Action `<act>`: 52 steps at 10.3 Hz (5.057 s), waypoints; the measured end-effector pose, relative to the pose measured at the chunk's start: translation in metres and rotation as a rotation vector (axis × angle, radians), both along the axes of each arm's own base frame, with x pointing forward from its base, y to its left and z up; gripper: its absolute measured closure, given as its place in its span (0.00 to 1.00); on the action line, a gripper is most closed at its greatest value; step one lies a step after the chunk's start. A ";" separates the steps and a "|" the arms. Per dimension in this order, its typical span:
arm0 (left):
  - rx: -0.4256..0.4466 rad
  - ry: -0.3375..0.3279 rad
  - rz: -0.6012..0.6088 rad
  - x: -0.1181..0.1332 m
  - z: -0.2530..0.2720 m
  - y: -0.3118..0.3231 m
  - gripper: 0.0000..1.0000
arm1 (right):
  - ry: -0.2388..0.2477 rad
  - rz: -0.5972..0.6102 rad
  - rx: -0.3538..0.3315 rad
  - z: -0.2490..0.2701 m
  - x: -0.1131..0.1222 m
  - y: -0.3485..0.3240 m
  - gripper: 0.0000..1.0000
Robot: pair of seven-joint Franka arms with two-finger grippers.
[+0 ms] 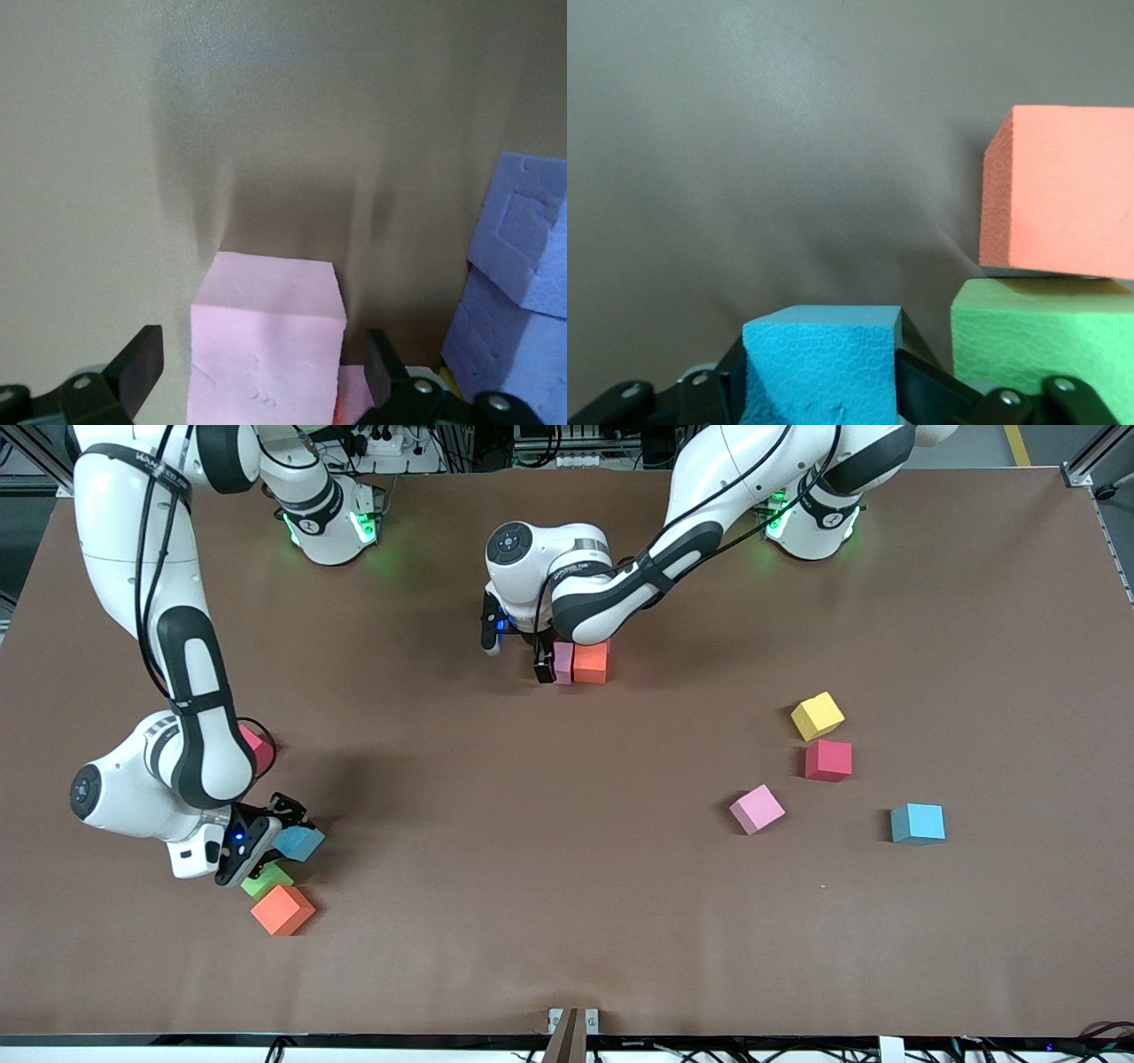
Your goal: Form number 2 with 11 blocks
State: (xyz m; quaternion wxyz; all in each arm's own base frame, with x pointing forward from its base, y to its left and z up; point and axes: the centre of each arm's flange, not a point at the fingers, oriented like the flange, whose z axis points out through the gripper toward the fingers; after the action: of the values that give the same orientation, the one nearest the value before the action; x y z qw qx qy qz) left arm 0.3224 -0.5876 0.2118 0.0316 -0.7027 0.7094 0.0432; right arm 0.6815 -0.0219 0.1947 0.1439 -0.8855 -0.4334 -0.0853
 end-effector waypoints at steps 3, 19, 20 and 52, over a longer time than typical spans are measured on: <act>-0.020 0.028 0.046 0.009 0.007 -0.001 0.00 | 0.036 -0.042 0.019 0.004 0.002 0.010 0.36; -0.007 -0.217 0.672 0.261 0.236 0.279 0.00 | 0.211 0.125 -0.040 0.072 -0.035 0.237 0.48; -0.006 -0.207 0.738 0.277 0.240 0.312 0.00 | 0.213 0.201 -0.041 0.070 -0.046 0.259 0.48; 0.203 0.140 1.483 0.277 0.009 0.529 0.00 | 0.033 0.549 0.086 -0.002 -0.333 0.404 0.48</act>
State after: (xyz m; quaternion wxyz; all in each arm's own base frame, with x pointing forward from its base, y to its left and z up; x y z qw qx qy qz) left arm 0.5997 -0.0584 0.2207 0.0137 -0.9856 0.0429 0.1630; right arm 0.3480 0.3818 0.1931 0.2062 -0.7293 -0.6507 -0.0471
